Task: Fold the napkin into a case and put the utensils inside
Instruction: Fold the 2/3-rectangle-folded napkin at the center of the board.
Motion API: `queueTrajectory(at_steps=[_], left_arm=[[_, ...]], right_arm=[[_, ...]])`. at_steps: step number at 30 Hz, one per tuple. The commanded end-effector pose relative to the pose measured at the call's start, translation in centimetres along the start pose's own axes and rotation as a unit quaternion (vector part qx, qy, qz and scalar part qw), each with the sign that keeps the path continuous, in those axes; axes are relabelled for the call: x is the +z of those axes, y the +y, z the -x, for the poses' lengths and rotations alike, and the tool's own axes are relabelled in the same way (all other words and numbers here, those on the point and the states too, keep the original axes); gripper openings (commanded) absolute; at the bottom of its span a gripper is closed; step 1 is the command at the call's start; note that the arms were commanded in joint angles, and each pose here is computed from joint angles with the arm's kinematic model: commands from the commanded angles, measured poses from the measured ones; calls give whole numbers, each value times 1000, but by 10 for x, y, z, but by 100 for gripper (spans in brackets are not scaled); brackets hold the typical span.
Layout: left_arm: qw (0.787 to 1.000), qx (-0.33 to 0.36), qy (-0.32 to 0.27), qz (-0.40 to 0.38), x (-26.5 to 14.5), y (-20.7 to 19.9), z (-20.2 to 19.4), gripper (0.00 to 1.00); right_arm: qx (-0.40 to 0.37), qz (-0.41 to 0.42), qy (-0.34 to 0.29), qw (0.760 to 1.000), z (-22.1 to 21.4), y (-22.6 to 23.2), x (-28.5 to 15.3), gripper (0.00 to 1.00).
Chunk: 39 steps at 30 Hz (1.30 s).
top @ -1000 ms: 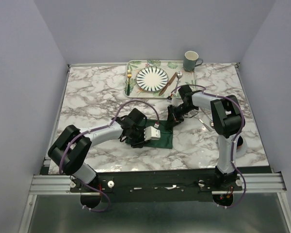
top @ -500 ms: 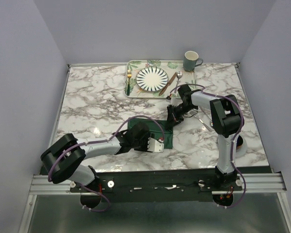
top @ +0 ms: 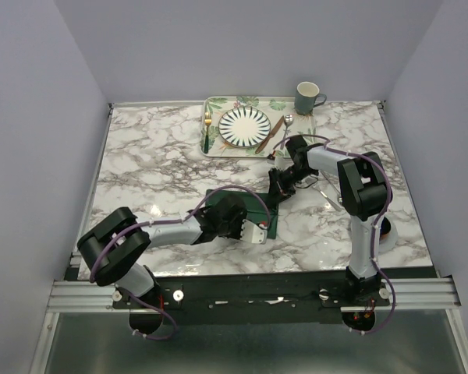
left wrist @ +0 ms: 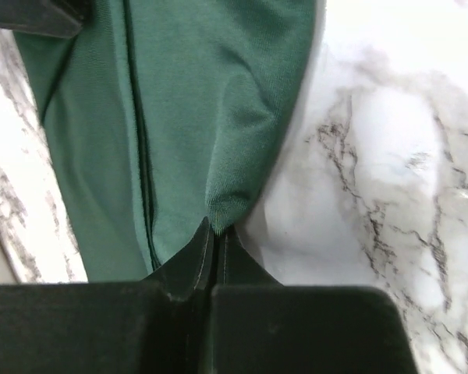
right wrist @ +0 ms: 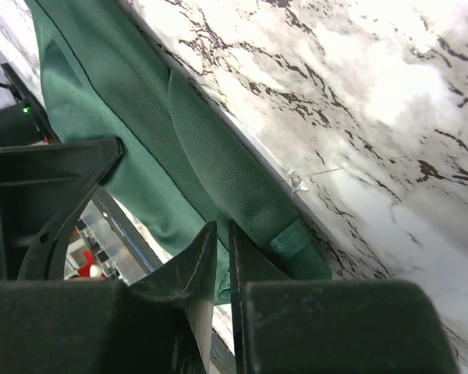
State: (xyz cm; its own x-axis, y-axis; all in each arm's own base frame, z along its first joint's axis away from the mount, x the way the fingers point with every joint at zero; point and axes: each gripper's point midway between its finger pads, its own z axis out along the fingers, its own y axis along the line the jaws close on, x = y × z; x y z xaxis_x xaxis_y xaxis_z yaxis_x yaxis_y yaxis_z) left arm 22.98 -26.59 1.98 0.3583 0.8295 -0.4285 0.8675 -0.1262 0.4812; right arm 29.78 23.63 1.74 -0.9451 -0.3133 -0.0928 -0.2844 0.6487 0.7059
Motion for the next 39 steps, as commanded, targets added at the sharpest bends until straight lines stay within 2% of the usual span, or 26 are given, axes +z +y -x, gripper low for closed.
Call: queueTrajectory(at_steps=[1,3,8,12,13,15,19,27,31,36,39], left_arm=[[987,-42,7,-158,-16,-63,-5,0],[980,-72,-27,-186,-25,-67,13,0],[955,-161,-43,-247,-39,-68,23,0],[928,-233,-62,-283,-39,-47,28,0],[915,-258,-69,-301,-44,-45,27,0],[905,-276,-77,-315,-41,-34,28,0],[870,-327,-86,-360,-45,-27,30,0],[831,-405,-111,-366,-41,8,32,0],[814,-432,-111,-372,-39,14,30,0],[781,-480,-99,-388,-31,13,23,0],[770,-493,-100,-393,-31,14,24,0]], right_arm=[[-23,-79,27,996,-14,-39,11,20],[-28,-77,27,996,-16,-36,9,20],[-47,-72,29,996,-23,-32,5,20],[-54,-69,32,996,-22,-33,5,20],[-55,-71,32,995,-22,-34,5,20],[-58,-73,31,995,-20,-34,5,19],[-64,-77,33,994,-18,-37,6,19],[-70,-80,35,994,-17,-38,8,19],[-77,-76,35,993,-17,-36,6,19],[-89,-77,36,992,-17,-34,6,20],[-100,-77,40,991,-17,-32,5,20]])
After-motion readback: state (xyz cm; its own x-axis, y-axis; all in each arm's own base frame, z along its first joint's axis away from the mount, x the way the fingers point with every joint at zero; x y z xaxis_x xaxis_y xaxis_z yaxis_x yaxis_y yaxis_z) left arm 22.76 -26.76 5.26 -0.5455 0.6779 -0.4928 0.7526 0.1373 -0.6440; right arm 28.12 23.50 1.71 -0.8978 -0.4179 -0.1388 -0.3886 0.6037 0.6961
